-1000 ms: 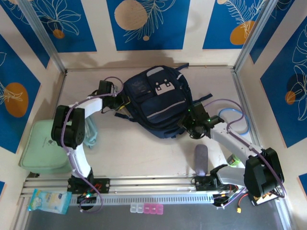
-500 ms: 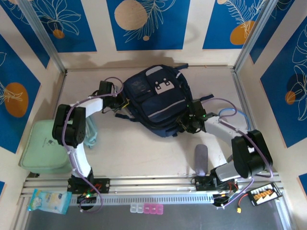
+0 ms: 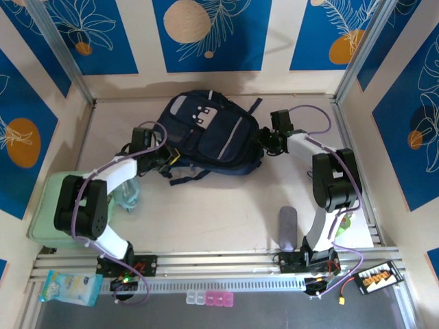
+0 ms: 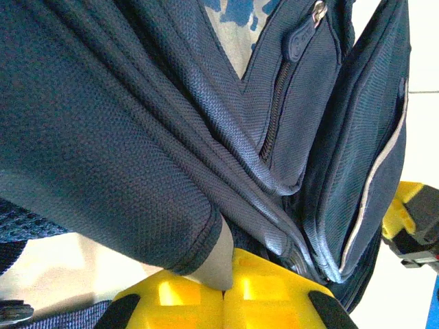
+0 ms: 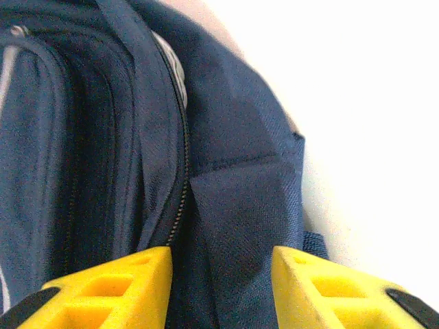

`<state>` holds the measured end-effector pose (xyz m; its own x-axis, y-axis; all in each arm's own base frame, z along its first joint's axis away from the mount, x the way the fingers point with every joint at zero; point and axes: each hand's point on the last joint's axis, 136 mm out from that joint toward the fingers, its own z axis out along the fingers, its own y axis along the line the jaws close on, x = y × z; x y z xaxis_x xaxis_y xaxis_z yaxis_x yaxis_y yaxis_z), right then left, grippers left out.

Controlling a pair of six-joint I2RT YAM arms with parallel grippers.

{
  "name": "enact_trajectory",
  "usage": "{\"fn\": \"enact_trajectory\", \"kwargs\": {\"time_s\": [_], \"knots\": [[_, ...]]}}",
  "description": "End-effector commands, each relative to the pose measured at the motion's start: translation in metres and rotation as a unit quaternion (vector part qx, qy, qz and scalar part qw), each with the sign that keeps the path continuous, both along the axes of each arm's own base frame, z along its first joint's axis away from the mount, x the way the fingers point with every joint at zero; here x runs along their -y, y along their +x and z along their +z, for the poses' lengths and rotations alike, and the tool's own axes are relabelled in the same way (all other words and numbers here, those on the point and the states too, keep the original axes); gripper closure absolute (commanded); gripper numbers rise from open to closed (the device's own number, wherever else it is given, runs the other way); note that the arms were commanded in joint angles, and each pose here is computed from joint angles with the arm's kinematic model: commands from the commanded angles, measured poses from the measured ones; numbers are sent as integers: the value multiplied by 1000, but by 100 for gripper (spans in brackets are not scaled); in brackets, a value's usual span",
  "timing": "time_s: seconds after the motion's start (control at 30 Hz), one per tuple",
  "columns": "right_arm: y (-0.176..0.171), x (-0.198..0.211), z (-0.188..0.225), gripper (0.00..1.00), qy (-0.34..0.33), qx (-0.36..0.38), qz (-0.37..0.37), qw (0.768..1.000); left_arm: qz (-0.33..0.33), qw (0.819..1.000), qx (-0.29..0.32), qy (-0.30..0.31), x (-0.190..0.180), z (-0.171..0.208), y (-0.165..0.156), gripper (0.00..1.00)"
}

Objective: Pack books, pencil case, and school supplies into a backpack

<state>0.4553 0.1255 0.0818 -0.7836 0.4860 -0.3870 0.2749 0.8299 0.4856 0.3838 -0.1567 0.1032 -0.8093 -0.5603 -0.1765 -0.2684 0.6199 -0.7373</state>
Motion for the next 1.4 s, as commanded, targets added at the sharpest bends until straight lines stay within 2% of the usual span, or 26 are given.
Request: {"fn": "enact_trajectory", "kwargs": {"time_s": [0.0, 0.13, 0.2, 0.3, 0.43, 0.53, 0.63, 0.93, 1.07, 1.27, 1.37], "knots": [[-10, 23, 30, 51, -77, 13, 2, 997, 13, 998, 40, -46, 20, 37, 1, 100], [-43, 38, 61, 46, -137, 19, 0, 990, 43, 997, 43, -52, 31, 43, -1, 100], [-62, 27, 73, 46, -143, 21, 22, 989, 50, 996, 46, -53, 37, 46, -1, 100], [-94, -11, 80, 46, -145, 17, 73, 987, 60, 996, 40, -53, 47, 45, -1, 100], [-136, -73, 81, 52, -114, 10, 133, 984, 64, 996, 27, -51, 59, 43, -3, 100], [-159, -124, 75, 59, -76, 11, 183, 980, 58, 997, 17, -50, 68, 44, -2, 100], [-173, -166, 62, 63, -70, 14, 229, 971, 54, 997, 8, -50, 74, 45, -2, 100], [-154, -203, 25, 72, -104, 27, 260, 960, 54, 997, -12, -61, 79, 49, -5, 100], [-138, -213, 21, 71, -115, 36, 268, 956, 53, 997, -12, -63, 80, 51, -4, 100], [-118, -204, 19, 65, -152, 34, 233, 960, 49, 997, -16, -61, 81, 51, -5, 100], [-110, -197, 17, 65, -168, 31, 212, 962, 49, 997, -19, -62, 81, 49, -6, 100]]}}
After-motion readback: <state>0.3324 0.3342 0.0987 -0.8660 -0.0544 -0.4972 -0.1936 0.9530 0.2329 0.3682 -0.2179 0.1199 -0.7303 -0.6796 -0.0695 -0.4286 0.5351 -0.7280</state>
